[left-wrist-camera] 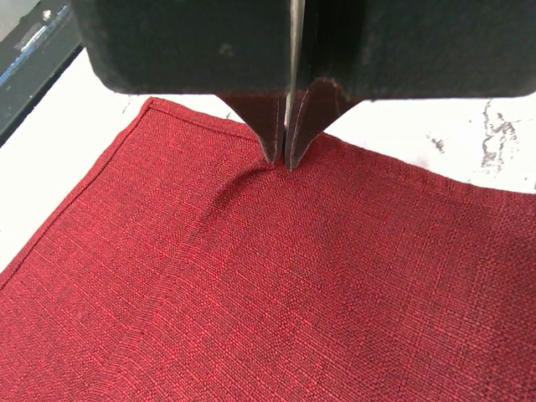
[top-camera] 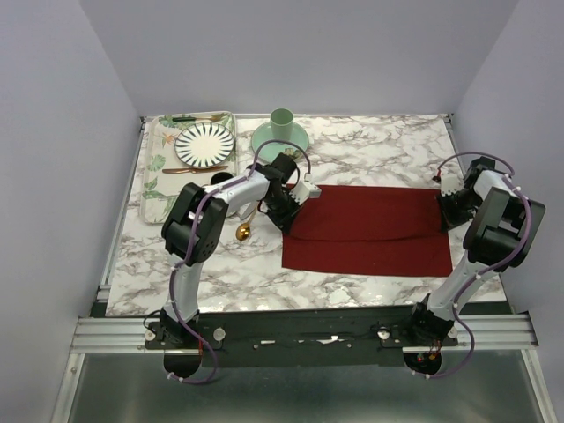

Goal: Fold the napkin into a case and place the utensils inside
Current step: Fold and flatten the napkin at the center of the board.

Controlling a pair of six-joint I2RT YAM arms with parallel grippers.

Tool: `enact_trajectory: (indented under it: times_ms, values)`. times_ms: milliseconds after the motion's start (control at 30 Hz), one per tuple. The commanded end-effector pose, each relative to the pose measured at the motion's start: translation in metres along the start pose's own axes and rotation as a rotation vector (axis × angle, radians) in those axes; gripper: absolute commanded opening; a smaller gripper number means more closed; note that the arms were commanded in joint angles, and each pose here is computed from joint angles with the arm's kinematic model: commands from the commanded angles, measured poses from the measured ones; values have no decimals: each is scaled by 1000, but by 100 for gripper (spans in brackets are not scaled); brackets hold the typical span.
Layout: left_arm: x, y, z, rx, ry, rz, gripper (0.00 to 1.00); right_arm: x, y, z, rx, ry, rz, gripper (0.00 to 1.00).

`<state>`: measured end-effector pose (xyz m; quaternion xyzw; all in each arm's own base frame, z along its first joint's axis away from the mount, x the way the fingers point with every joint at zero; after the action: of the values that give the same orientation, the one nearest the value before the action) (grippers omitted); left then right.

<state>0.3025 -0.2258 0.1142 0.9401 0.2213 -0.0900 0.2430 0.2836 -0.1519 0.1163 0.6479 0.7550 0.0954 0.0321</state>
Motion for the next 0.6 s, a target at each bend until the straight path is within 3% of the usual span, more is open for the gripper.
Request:
enact_trajectory:
  times_ms: [0, 333, 567]
  values:
    - [-2, 2, -17, -23, 10, 44, 0, 2, 0, -22, -61, 23, -47, 1]
    - [-26, -13, -53, -59, 26, 89, 0, 5, -23, -54, -95, -6, -86, 1]
    - [-39, -28, -52, -50, -49, 67, 0, 12, -45, -43, -67, 21, -93, 1]
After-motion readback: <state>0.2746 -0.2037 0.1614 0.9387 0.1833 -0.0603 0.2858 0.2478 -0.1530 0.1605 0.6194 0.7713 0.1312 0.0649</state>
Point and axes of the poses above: each gripper's point midway between its finger pads, its own z axis out along the fingers, its own x axis along the line the jaws close on, y = z × x, the point moved 10 cm from there along -z, back along the fingers, and after that the axes turned 7 degrees about z, right-handed, at the moved point
